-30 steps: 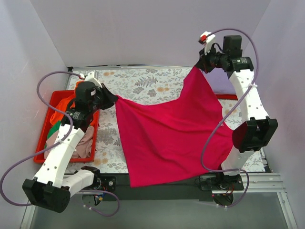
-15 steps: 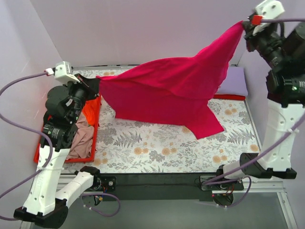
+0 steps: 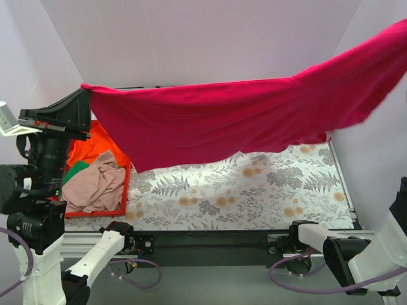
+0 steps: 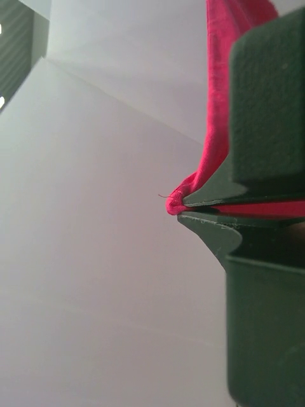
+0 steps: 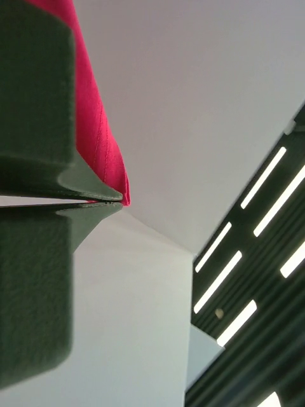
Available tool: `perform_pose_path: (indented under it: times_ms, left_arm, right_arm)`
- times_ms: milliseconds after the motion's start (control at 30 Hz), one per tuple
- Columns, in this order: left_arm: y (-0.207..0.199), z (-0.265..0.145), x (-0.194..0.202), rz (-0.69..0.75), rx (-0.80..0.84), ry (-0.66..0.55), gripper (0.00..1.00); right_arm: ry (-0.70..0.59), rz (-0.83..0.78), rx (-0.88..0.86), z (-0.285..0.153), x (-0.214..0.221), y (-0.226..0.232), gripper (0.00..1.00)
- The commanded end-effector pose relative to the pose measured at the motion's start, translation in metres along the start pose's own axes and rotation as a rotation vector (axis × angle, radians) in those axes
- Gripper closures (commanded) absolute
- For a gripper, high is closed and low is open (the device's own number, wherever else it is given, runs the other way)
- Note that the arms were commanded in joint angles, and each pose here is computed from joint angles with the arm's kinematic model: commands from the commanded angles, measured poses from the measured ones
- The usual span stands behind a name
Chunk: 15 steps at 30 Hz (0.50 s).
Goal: Fold and stack the t-shirts
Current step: Flatten the tshirt out
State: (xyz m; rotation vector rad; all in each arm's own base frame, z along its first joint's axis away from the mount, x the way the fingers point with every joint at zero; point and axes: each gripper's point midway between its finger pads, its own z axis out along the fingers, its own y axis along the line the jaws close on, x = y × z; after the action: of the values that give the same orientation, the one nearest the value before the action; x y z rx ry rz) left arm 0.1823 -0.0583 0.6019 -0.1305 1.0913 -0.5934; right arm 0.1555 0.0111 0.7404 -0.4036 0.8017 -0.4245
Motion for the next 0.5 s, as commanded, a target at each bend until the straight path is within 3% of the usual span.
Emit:
perform_pose_path:
  times_ms: [0, 200, 400, 467]
  left_arm:
    - [-0.012, -0.004, -0.013, -0.007, 0.046, -0.021, 1.0]
    - [-0.005, -0.005, 0.015, -0.023, 0.046, 0.042, 1.0]
    - [0.025, -0.008, 0.075, -0.025, -0.018, 0.146, 1.0]
    - [0.051, -0.007, 0.117, -0.028, -0.094, 0.208, 1.0]
  right_arm:
    - [-0.104, -0.084, 0.184, -0.02, -0.044, -0.046, 0.99]
    - [-0.054, -0.071, 0.143, -0.015, -0.022, -0.032, 0.99]
    - [0.115, 0.017, -0.058, 0.023, 0.068, 0.035, 0.99]
    - [0.205, 0.058, -0.138, 0.031, 0.115, 0.069, 0.99]
